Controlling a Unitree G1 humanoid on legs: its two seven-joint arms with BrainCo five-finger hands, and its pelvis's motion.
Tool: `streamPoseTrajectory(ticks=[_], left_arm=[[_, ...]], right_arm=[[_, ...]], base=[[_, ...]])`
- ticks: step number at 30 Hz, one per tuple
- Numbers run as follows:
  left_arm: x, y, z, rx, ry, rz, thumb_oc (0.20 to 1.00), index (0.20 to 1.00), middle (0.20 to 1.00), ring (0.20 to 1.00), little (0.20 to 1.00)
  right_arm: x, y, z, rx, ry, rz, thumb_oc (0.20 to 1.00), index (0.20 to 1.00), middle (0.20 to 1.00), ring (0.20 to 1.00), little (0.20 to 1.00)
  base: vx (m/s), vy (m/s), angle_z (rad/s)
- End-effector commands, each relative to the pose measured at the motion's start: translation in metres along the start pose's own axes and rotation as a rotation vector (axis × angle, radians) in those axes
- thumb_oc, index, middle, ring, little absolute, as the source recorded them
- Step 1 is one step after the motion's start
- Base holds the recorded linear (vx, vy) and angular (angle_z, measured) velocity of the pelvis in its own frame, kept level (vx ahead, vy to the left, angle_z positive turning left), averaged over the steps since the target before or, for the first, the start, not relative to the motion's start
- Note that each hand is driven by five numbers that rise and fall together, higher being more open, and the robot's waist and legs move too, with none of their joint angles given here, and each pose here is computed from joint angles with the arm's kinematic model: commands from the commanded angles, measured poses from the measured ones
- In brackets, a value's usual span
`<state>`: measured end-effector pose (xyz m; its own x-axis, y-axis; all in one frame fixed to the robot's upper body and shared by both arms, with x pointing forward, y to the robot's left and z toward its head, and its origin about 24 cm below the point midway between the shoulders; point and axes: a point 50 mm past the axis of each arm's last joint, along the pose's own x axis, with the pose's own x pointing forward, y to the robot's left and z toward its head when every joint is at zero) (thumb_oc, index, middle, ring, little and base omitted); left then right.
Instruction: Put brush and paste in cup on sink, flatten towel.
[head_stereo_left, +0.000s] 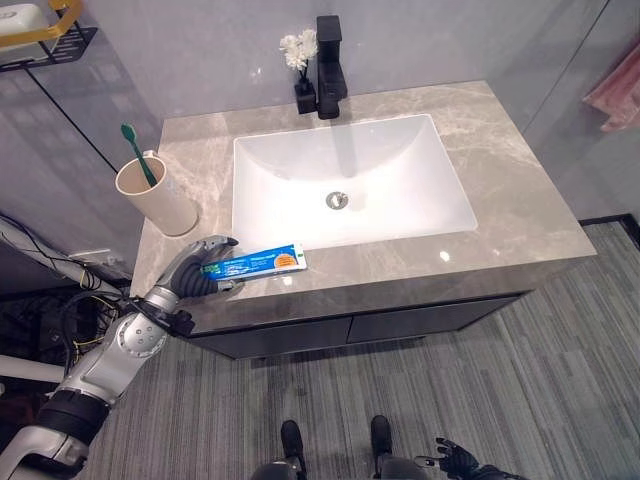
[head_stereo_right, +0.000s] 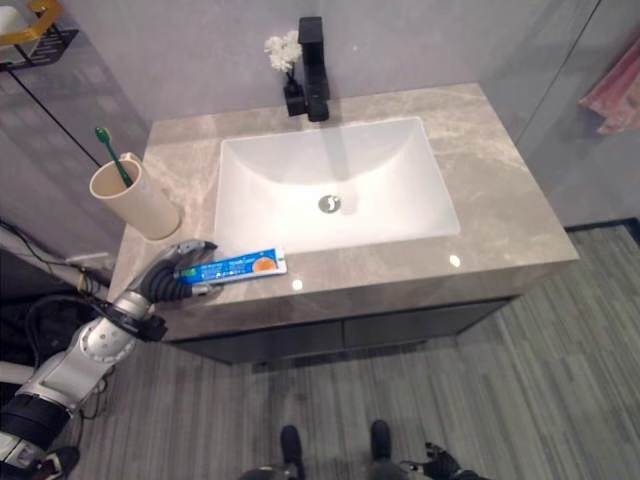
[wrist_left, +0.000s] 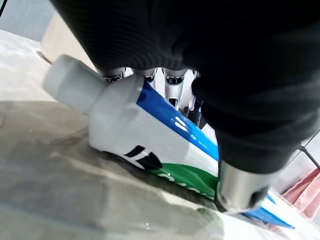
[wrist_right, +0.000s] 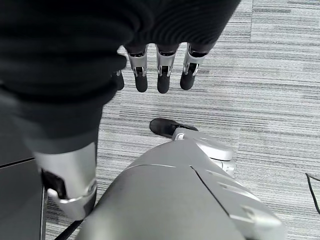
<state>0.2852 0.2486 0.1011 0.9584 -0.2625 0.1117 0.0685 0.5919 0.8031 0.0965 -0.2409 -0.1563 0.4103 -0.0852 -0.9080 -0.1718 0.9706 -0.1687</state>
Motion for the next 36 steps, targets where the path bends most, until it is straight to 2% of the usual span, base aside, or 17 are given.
streamPoseTrajectory(ticks=[1, 5, 11, 16, 20, 21, 23, 25, 26, 27, 28, 30, 31, 33, 36], left_arm=[[0.009, 0.001, -0.002, 0.025, 0.002, -0.011, 0.658, 0.658, 0.658, 0.658, 0.658], [0.01, 0.0, -0.004, 0.074, 0.005, -0.033, 0.667, 0.667, 0.667, 0.667, 0.667], [0.01, -0.004, -0.005, 0.165, -0.002, -0.1, 0.63, 0.63, 0.63, 0.63, 0.63], [0.01, -0.006, -0.006, 0.185, 0.0, -0.119, 0.642, 0.642, 0.642, 0.642, 0.642], [0.008, -0.007, -0.008, 0.202, 0.006, -0.133, 0.702, 0.702, 0.702, 0.702, 0.702], [0.006, -0.01, -0.012, 0.21, 0.025, -0.163, 0.758, 0.758, 0.758, 0.758, 0.758], [0.005, -0.011, -0.013, 0.226, 0.029, -0.18, 0.802, 0.802, 0.802, 0.802, 0.802], [0.005, -0.013, -0.014, 0.24, 0.033, -0.195, 0.777, 0.777, 0.777, 0.777, 0.777], [0.005, -0.013, -0.015, 0.251, 0.035, -0.203, 0.755, 0.755, 0.755, 0.755, 0.755], [0.004, -0.014, -0.015, 0.268, 0.034, -0.218, 0.705, 0.705, 0.705, 0.705, 0.705], [0.004, -0.015, -0.015, 0.279, 0.032, -0.227, 0.614, 0.614, 0.614, 0.614, 0.614], [0.004, -0.015, -0.014, 0.317, 0.018, -0.258, 0.545, 0.545, 0.545, 0.545, 0.545], [0.004, -0.015, -0.014, 0.318, 0.017, -0.258, 0.47, 0.47, 0.47, 0.47, 0.47], [0.004, -0.017, -0.014, 0.369, 0.012, -0.303, 0.2, 0.2, 0.2, 0.2, 0.2], [0.003, -0.017, -0.015, 0.405, 0.012, -0.339, 0.2, 0.2, 0.2, 0.2, 0.2]], right_arm=[[0.002, 0.002, 0.01, -0.037, -0.038, 0.002, 1.0, 1.0, 1.0, 1.0, 1.0], [0.002, 0.002, 0.011, -0.044, -0.046, 0.001, 1.0, 1.0, 1.0, 1.0, 1.0], [0.001, 0.001, 0.011, -0.046, -0.052, -0.006, 1.0, 1.0, 1.0, 1.0, 1.0], [0.001, 0.001, 0.01, -0.044, -0.05, -0.01, 1.0, 1.0, 1.0, 1.0, 1.0], [0.001, 0.0, 0.01, -0.046, -0.051, -0.015, 1.0, 1.0, 1.0, 1.0, 1.0], [0.001, 0.0, 0.01, -0.048, -0.055, -0.019, 1.0, 1.0, 1.0, 1.0, 1.0], [0.001, -0.002, 0.01, -0.046, -0.052, -0.023, 1.0, 1.0, 1.0, 1.0, 1.0], [0.001, -0.003, 0.009, -0.043, -0.05, -0.028, 1.0, 1.0, 1.0, 1.0, 1.0], [0.001, -0.003, 0.009, -0.043, -0.048, -0.03, 1.0, 1.0, 1.0, 1.0, 1.0], [0.001, -0.003, 0.009, -0.04, -0.047, -0.032, 1.0, 1.0, 1.0, 1.0, 1.0], [0.0, -0.003, 0.008, -0.038, -0.045, -0.032, 1.0, 1.0, 1.0, 1.0, 1.0], [0.0, -0.004, 0.008, -0.038, -0.045, -0.035, 1.0, 1.0, 1.0, 1.0, 1.0], [0.0, -0.004, 0.008, -0.038, -0.045, -0.035, 1.0, 1.0, 1.0, 1.0, 1.0], [0.0, -0.006, 0.007, -0.036, -0.043, -0.042, 1.0, 1.0, 1.0, 1.0, 1.0], [0.0, -0.008, 0.007, -0.032, -0.038, -0.051, 1.0, 1.0, 1.0, 1.0, 1.0]], base=[[0.0, 0.0, 0.0], [0.0, 0.0, 0.0], [0.0, 0.0, 0.0], [0.0, 0.0, 0.0], [0.0, 0.0, 0.0], [0.0, 0.0, 0.0], [0.0, 0.0, 0.0], [0.0, 0.0, 0.0], [0.0, 0.0, 0.0], [0.0, 0.0, 0.0], [0.0, 0.0, 0.0], [0.0, 0.001, -0.02], [0.0, -0.002, -0.1], [0.0, -0.005, -0.14], [0.0, -0.002, -0.03]])
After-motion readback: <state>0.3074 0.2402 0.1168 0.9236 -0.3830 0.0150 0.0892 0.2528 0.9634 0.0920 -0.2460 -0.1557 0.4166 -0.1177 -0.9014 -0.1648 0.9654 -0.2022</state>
